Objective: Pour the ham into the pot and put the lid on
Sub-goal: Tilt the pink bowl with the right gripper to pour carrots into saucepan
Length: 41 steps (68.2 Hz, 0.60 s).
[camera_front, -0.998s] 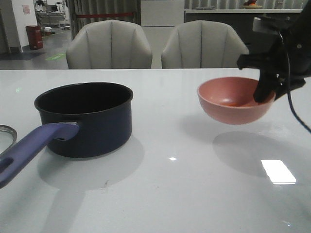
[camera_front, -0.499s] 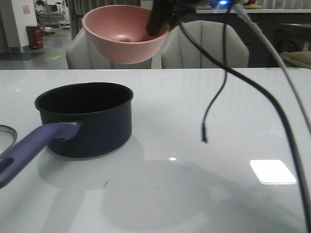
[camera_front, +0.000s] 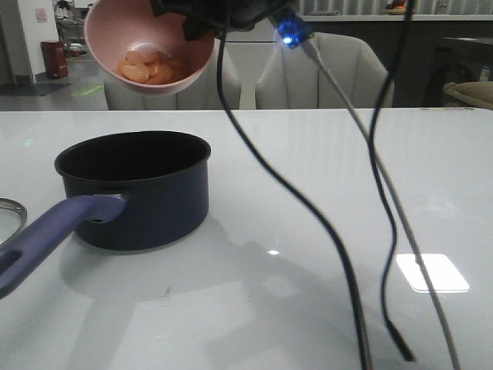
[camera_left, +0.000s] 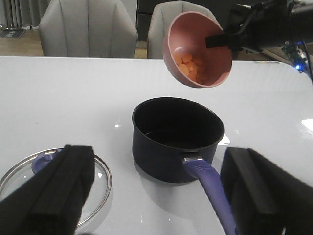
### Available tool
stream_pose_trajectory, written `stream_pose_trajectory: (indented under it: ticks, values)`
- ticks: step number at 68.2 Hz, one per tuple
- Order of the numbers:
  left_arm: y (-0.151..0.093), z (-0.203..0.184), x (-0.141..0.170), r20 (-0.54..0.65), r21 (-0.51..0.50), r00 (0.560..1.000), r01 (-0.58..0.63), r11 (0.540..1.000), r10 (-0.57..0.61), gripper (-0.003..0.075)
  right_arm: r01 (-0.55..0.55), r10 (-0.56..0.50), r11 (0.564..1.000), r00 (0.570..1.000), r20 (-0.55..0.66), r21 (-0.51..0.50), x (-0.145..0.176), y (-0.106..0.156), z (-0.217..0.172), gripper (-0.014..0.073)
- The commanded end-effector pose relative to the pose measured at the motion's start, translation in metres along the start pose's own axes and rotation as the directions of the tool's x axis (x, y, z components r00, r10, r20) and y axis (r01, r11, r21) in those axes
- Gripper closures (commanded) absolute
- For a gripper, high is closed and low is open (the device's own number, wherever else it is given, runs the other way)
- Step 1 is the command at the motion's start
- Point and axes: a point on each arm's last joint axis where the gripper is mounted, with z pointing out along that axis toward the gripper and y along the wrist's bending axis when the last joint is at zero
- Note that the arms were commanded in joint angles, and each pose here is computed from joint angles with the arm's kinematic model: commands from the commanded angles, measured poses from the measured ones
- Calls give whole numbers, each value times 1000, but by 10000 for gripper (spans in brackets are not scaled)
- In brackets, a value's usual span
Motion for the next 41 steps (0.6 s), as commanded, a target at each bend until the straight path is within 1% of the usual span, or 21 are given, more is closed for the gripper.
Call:
stream_pose_trajectory:
  ticks: [1,7,12,16,21,24,25,26,27,28,29,30,31,32,33,34,35,36,37,38,41]
  values:
    - [-2,-3,-15,96,17,995,4,1000,-5,158,122,-130,992,917,378,43,-38,6,-28,462]
    - [-2,-3,-15,96,17,995,4,1000,-5,158,227,-236,971,858,456,76,-33,15,-31,462]
    - [-2,-3,-15,96,17,995,4,1000,-5,158,321,-337,940,817,467,117,-32,23,-32,462]
    - [-2,-3,-15,96,17,995,4,1000,-5,158,424,-449,891,768,456,164,-32,30,-33,462]
    - [-2,-3,-15,96,17,995,4,1000,-5,158,515,-551,830,703,450,213,-30,38,-31,462]
    - [-2,-3,-15,96,17,995,4,1000,-5,158,569,-615,783,651,444,250,-27,42,-29,462]
    - [-2,-3,-15,96,17,995,4,1000,-5,158,576,-624,776,644,443,255,-27,43,-29,462]
    - [-2,-3,-15,96,17,995,4,1000,-5,158,602,-656,749,616,436,276,-25,45,-28,462]
    - [-2,-3,-15,96,17,995,4,1000,-5,158,600,-654,751,617,437,277,-25,45,-27,462]
    - [-2,-3,-15,96,17,995,4,1000,-5,158,621,-685,723,587,430,304,-24,45,-26,462]
    - [-2,-3,-15,96,17,995,4,1000,-5,158,621,-685,723,587,430,304,-24,45,-26,462]
    - [-2,-3,-15,96,17,995,4,1000,-5,158,641,-713,696,562,419,324,-20,46,-24,462]
    - [-2,-3,-15,96,17,995,4,1000,-5,158,641,-713,696,562,419,324,-20,46,-24,462]
    - [-2,-3,-15,96,17,995,4,1000,-5,158,653,-736,672,538,411,349,-20,46,-23,462]
    - [-2,-3,-15,96,17,995,4,1000,-5,158,657,-741,667,535,406,352,-19,46,-22,462]
    - [-2,-3,-15,96,17,995,4,1000,-5,158,662,-755,652,520,400,369,-16,45,-21,462]
    - [-2,-3,-15,96,17,995,4,1000,-5,158,662,-755,652,520,400,369,-16,45,-21,462]
    - [-2,-3,-15,96,17,995,4,1000,-5,158,666,-771,634,501,394,394,-16,45,-20,462]
    - [-2,-3,-15,96,17,995,4,1000,-5,158,666,-771,634,501,394,394,-16,45,-20,462]
    - [-2,-3,-15,96,17,995,4,1000,-5,158,669,-787,615,480,388,419,-15,44,-19,462]
    - [-2,-3,-15,96,17,995,4,1000,-5,158,667,-801,596,458,385,446,-14,44,-18,462]
